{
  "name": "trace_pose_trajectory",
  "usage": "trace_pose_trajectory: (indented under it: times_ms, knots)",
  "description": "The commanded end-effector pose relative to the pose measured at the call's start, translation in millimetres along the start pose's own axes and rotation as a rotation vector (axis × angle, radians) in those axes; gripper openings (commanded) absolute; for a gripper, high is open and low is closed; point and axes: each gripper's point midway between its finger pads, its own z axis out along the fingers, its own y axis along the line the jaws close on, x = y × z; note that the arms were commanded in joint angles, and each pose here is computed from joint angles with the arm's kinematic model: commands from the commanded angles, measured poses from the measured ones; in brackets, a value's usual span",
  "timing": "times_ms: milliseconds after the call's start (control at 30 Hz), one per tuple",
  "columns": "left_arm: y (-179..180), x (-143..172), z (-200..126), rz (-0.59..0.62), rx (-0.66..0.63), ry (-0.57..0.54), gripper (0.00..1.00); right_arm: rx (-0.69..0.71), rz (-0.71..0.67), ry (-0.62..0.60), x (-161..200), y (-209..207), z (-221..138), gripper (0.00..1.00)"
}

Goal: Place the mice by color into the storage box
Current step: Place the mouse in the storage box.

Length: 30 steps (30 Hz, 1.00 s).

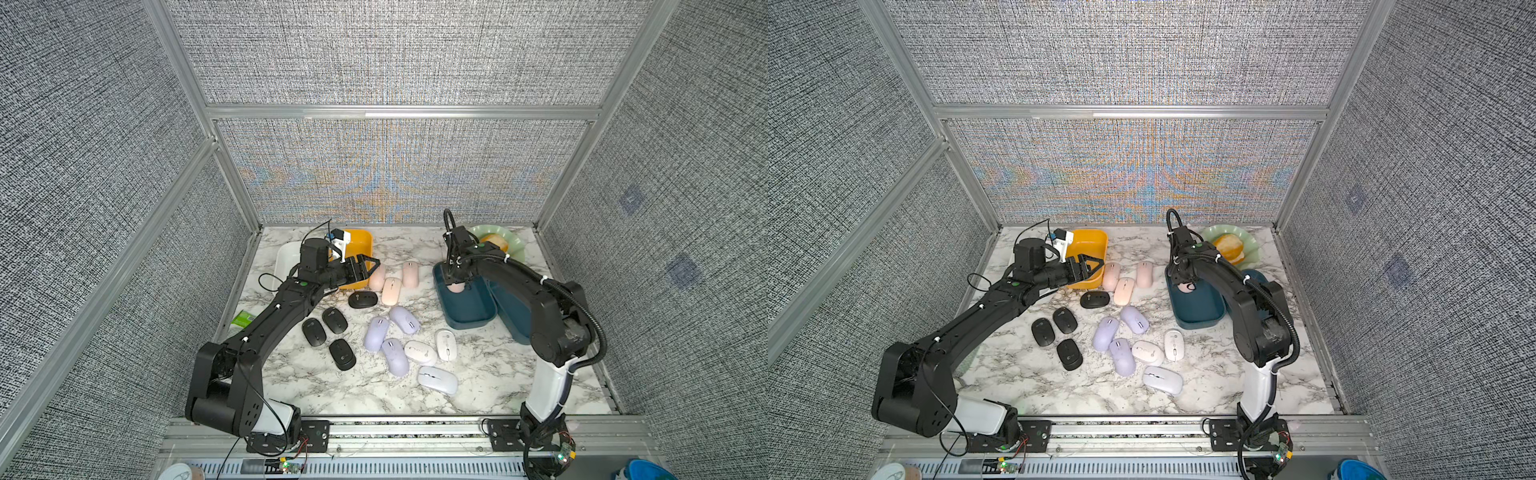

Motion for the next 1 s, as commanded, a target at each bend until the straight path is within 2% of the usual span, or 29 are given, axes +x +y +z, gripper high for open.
trace_pose_trajectory:
  times_ms: [0, 567, 967]
  knots:
    - [-10, 0, 2, 0.052, 0.025, 0.006, 0.77, -0.030, 0.002, -0.001, -4, 4, 9, 0.56]
    - [-8, -3, 0, 0.063, -0.005, -0.004, 0.77, -0.058, 0.011, 0.073, 3, 10, 55, 0.56]
    - [-7, -3, 0, 0.065, -0.016, -0.001, 0.77, -0.073, 0.034, 0.061, 0, 11, 46, 0.65]
